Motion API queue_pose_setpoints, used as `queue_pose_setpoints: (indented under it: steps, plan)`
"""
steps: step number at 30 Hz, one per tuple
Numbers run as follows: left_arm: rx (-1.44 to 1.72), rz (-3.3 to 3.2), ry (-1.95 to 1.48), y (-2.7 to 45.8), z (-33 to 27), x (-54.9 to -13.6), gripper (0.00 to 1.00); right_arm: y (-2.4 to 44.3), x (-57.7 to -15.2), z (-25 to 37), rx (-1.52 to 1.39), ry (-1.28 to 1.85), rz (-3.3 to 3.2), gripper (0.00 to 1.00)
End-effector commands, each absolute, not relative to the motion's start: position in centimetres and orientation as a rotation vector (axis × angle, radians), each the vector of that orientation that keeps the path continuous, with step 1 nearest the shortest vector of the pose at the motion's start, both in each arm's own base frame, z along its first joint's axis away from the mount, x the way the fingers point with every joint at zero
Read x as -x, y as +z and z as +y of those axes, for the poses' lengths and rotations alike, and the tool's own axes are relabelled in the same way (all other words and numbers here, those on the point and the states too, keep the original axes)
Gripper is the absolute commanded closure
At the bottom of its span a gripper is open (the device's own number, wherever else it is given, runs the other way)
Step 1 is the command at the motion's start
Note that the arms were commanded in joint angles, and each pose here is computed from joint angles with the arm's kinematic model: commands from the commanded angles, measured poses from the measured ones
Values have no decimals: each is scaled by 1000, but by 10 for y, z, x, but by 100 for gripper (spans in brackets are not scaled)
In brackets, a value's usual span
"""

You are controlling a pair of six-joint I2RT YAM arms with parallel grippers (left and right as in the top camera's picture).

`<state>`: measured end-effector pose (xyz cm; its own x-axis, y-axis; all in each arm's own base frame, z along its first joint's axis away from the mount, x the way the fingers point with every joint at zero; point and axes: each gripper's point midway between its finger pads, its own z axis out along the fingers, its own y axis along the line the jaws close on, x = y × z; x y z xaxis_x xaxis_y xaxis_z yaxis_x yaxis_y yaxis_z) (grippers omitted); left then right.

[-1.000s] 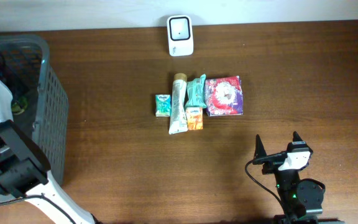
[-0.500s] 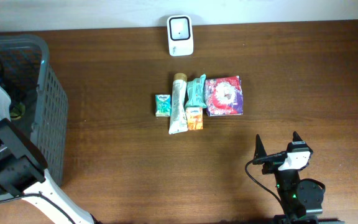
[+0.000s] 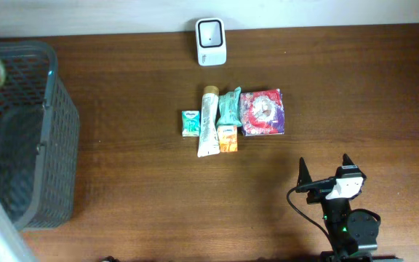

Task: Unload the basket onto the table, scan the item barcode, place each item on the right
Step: 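Carry the green-lid jar to the scanner and set it beside the items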

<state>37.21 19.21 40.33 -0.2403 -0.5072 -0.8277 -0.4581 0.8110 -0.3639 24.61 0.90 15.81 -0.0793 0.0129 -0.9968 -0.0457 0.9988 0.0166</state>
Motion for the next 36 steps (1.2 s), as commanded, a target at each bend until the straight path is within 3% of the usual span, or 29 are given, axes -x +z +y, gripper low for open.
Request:
queue_pose_setpoints:
  steps: [1,5,10,15,20,22,26,28,30,31,32,34,35,36]
  plan:
    - [430,1761,-450,475,81,-364,45,154,-246,9,29,42,1656,1]
    - [165,1880,-614,457,-34,-390,43,154,-246,9,29,42,1656,1]
    - [114,2347,-207,291,-116,-442,44,154,-246,9,29,42,1656,2]
    - [79,2618,-27,154,-134,-473,44,154,-246,9,29,42,1656,2]
    - [87,2711,132,78,-125,-486,43,154,-246,9,29,42,1656,1]
    - [110,2668,218,73,-114,-497,41,154,-246,9,29,42,1656,2]
    - [117,2648,193,75,-116,-502,14,154,-246,9,29,42,1656,2]
    - [117,2650,195,76,-115,-502,7,154,-246,9,29,42,1656,2]
    - [118,2649,194,87,-115,-502,9,154,-246,9,29,42,1656,2]
    - [119,2637,177,99,-117,-502,16,154,-246,9,29,42,1656,2]
    - [104,2626,75,116,-128,-502,31,154,-246,9,29,42,1656,1]
    - [102,2628,57,122,-129,-499,34,154,-246,9,29,42,1656,1]
    - [105,2644,68,118,-126,-497,28,154,-246,9,29,42,1656,1]
    - [116,2651,74,115,-122,-497,8,154,-246,9,29,42,1656,2]
